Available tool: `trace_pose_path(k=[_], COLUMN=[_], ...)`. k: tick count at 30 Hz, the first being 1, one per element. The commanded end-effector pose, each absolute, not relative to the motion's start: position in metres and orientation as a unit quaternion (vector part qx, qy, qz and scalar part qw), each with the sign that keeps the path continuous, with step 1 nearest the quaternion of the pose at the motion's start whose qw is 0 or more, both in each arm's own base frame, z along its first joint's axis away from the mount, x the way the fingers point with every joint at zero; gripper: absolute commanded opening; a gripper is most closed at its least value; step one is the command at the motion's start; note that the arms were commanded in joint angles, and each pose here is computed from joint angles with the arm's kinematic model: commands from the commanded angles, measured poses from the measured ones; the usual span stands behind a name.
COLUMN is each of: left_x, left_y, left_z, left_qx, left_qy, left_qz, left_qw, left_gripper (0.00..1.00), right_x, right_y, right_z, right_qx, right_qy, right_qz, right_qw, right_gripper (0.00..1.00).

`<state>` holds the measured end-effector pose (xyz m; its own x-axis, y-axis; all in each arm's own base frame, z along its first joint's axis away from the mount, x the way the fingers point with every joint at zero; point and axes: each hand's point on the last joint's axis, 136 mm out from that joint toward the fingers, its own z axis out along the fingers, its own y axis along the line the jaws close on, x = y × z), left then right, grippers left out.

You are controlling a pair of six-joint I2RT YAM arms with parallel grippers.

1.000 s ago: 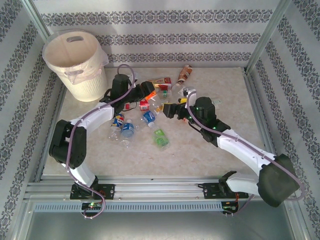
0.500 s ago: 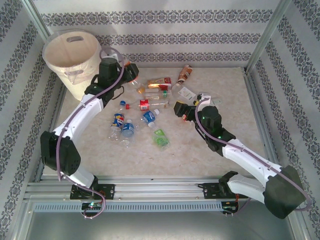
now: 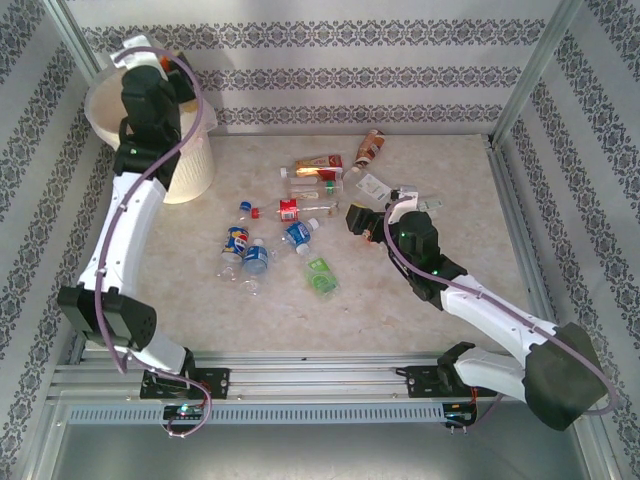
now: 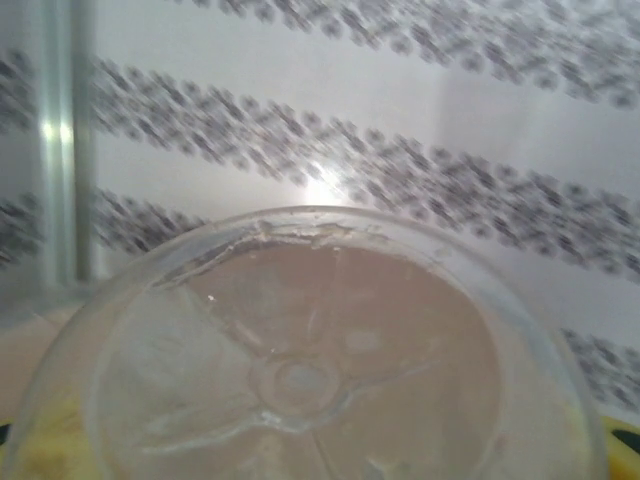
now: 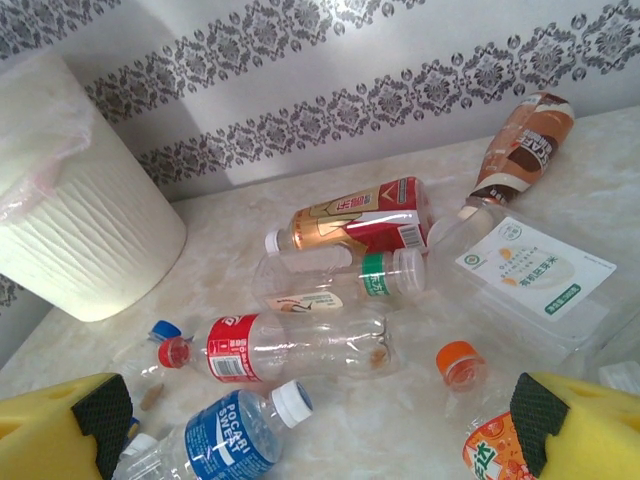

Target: Put the plastic bottles in the bin

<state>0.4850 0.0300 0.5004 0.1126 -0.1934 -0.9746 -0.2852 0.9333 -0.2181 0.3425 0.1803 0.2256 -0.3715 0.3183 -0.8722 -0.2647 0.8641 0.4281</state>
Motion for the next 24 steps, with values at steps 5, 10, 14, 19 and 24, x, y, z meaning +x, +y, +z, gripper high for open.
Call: trace_pose_path(k=[5, 10, 14, 19, 24], left_x=[0.498, 0.521, 0.538, 0.557, 0.561], left_y=[0.109, 0.145, 0.164, 0.188, 0.219], left_z=[0.503, 0.476, 0.446, 0.411, 0.372], left_qx=[-0.228, -0.235, -0.236, -0.215, -0.217], left_qy=[0.625, 0.653, 0.684, 0.72, 0.748], left_qz=[0.191, 0.24, 0.262, 0.292, 0.319], left_qw=[0.722, 0.679, 0.638, 0.592, 0.54], left_gripper=[0.57, 0.56, 0.57, 0.58, 0.58], right_x=[0.346, 0.342, 0.34, 0.339, 0.337], right_y=[0.186, 0.189, 0.186, 0.185, 0.184], right_z=[0.248, 0.25, 0.255, 0.26, 0.261], right_qx=[0.001, -0.012, -0.009, -0.012, -0.019], right_qy=[0.769, 0.77, 0.764, 0.762, 0.764], right_qz=[0.275, 0.279, 0.28, 0.276, 0.271], right_qw=[0.577, 0.574, 0.581, 0.586, 0.585], right_gripper=[0.98, 0.98, 0.98, 0.98, 0.98])
